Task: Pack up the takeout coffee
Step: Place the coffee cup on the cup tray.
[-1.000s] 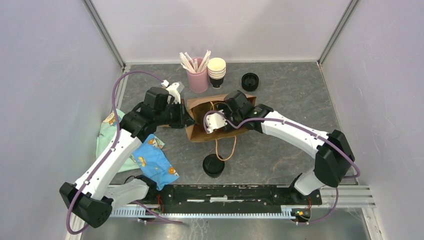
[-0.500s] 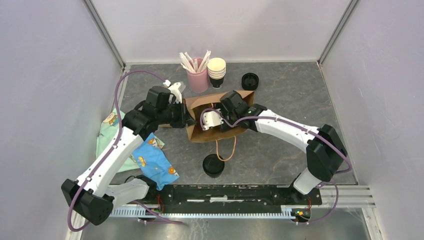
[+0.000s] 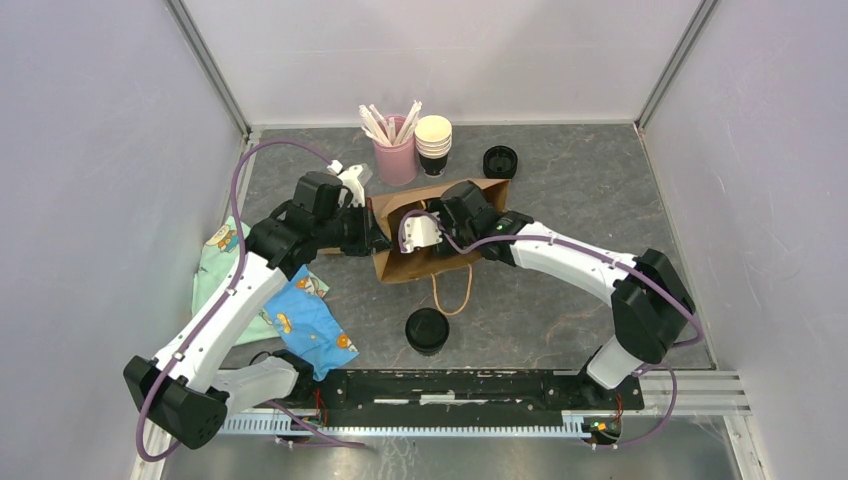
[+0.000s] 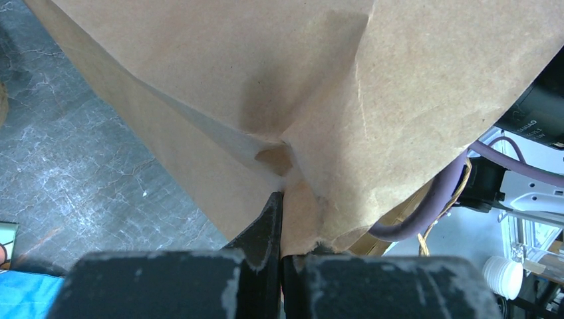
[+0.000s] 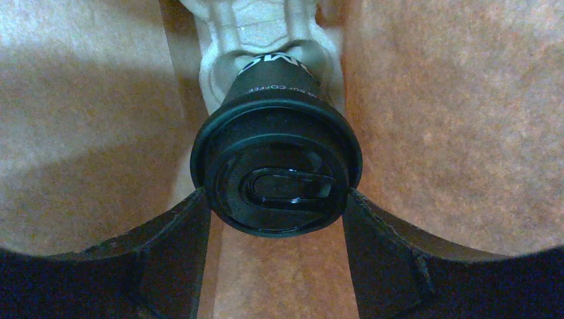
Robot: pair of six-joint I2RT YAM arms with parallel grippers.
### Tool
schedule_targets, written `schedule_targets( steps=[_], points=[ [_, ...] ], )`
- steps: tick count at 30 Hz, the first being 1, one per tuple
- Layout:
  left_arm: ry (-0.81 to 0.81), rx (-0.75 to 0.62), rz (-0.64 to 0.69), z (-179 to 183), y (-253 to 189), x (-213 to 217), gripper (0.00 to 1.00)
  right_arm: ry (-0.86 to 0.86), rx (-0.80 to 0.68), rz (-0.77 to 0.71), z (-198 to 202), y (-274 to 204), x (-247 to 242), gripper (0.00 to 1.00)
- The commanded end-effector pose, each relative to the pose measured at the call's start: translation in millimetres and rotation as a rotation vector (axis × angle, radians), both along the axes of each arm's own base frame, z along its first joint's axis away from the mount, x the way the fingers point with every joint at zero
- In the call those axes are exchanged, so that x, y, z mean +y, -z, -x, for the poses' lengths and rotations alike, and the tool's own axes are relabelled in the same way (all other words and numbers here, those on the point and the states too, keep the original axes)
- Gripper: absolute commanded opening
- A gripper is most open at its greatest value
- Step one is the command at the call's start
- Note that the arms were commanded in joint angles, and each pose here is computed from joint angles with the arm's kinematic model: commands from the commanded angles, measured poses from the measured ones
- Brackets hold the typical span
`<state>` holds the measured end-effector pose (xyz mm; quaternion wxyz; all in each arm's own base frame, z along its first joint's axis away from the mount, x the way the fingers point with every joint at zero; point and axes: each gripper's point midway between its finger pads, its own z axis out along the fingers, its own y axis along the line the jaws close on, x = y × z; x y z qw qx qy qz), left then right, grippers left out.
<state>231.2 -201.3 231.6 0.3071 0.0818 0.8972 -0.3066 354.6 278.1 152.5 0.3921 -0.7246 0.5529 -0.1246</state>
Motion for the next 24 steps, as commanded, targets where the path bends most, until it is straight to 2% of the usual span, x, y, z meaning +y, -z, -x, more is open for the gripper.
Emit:
schedule_targets(
  steps=[1,9,24],
  points=[
    [0.039,-0.008,0.019,6.7,-12.3,-3.4,0.02,0.036,-0.087,-0.090,-11.4,-25.2,3.1,0.00],
    [0.013,0.009,-0.001,7.1,-7.9,1.1,0.02,0.071,-0.115,-0.114,-11.0,-39.2,-4.2,0.00],
    [0.015,0.022,-0.003,7.1,-9.1,0.3,0.02,0.016,-0.145,-0.157,-15.9,-41.4,12.2,0.00]
  ],
)
